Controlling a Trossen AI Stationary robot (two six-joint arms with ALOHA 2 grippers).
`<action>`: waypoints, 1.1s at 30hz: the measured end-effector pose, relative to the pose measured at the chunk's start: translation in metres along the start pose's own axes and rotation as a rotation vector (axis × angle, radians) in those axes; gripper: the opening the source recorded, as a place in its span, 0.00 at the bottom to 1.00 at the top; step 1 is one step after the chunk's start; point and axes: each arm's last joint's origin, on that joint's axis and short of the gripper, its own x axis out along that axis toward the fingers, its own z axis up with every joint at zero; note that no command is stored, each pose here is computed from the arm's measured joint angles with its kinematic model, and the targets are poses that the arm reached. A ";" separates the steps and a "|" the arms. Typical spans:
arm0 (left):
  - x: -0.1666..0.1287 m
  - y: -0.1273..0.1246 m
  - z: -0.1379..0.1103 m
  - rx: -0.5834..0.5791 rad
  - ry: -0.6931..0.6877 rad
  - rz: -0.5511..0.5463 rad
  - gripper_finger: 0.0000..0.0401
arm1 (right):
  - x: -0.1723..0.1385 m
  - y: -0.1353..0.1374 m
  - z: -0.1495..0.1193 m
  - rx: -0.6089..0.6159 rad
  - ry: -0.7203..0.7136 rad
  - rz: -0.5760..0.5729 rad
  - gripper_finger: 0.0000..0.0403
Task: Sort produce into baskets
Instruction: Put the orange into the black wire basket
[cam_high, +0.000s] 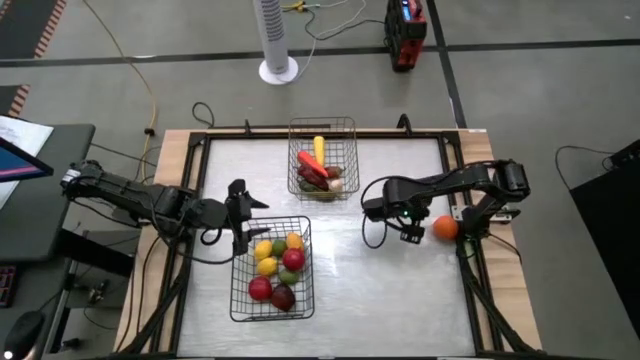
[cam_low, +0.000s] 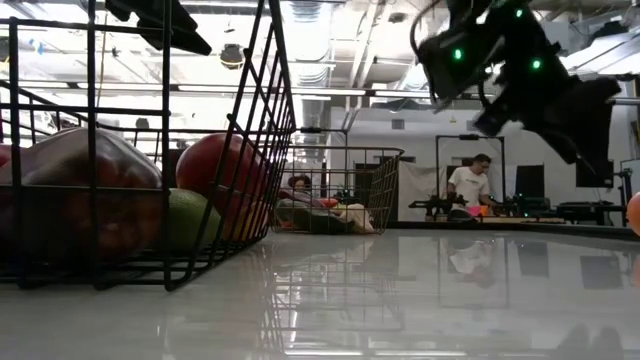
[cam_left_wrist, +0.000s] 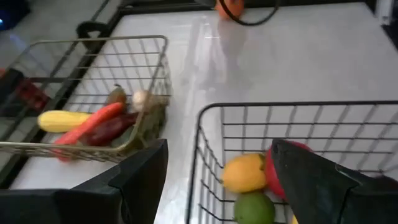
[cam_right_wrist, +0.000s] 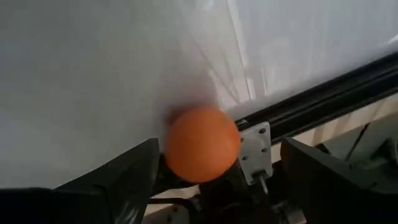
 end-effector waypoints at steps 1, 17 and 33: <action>0.000 0.000 0.000 0.001 -0.003 0.013 0.68 | 0.003 -0.002 0.001 0.000 0.007 0.002 0.89; 0.000 0.002 0.000 -0.003 -0.012 0.091 0.68 | 0.051 -0.005 0.010 -0.059 0.262 0.006 0.92; 0.000 0.003 -0.005 -0.006 0.038 0.078 0.68 | 0.103 -0.009 -0.008 -0.016 0.439 0.031 0.97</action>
